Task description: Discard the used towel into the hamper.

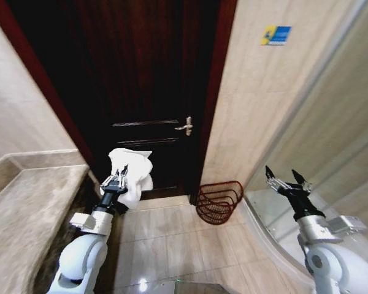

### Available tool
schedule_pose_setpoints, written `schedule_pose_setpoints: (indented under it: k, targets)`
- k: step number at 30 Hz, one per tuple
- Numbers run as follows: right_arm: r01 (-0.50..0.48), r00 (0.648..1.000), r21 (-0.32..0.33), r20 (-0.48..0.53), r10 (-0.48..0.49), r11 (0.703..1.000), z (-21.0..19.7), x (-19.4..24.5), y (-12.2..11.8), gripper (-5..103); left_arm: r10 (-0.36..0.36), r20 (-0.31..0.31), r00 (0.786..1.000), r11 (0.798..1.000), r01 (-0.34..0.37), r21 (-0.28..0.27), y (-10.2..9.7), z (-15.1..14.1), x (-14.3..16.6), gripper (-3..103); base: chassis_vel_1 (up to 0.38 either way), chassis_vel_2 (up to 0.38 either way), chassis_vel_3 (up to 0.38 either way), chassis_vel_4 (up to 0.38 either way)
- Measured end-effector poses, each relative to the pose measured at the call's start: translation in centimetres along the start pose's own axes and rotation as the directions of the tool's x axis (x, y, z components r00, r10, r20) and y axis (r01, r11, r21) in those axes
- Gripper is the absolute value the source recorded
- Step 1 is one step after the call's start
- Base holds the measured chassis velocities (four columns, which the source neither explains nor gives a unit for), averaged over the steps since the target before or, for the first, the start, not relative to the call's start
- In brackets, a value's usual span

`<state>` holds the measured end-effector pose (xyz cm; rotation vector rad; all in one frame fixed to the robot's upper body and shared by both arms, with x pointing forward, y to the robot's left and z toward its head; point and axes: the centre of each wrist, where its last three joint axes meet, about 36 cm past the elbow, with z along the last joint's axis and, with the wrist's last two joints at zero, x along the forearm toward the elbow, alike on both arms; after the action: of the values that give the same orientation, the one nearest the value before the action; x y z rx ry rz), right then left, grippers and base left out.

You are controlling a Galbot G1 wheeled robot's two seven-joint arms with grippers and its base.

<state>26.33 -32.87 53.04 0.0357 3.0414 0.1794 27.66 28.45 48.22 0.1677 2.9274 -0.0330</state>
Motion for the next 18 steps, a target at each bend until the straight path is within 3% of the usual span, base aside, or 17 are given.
schedule_pose_setpoints:
  k: [10, 18]
  targets:
    - [-0.013, 1.0, 0.014, -0.002, 0.013, 1.0, -0.13, 0.26, 0.31, 100, 0.014, 0.037, 0.999, 1.0, -0.015, 0.009, 0.31, 0.41, -0.82, 7, -0.116, -0.118, -0.11, -0.1]
    - [-0.013, 1.0, 0.035, -0.006, 0.013, 0.999, -1.03, 0.28, 0.51, 100, 0.019, 0.04, 0.999, 0.999, -0.021, 0.029, 0.3, 0.61, -0.82, 7, -0.009, -0.006, -0.007, -0.005]
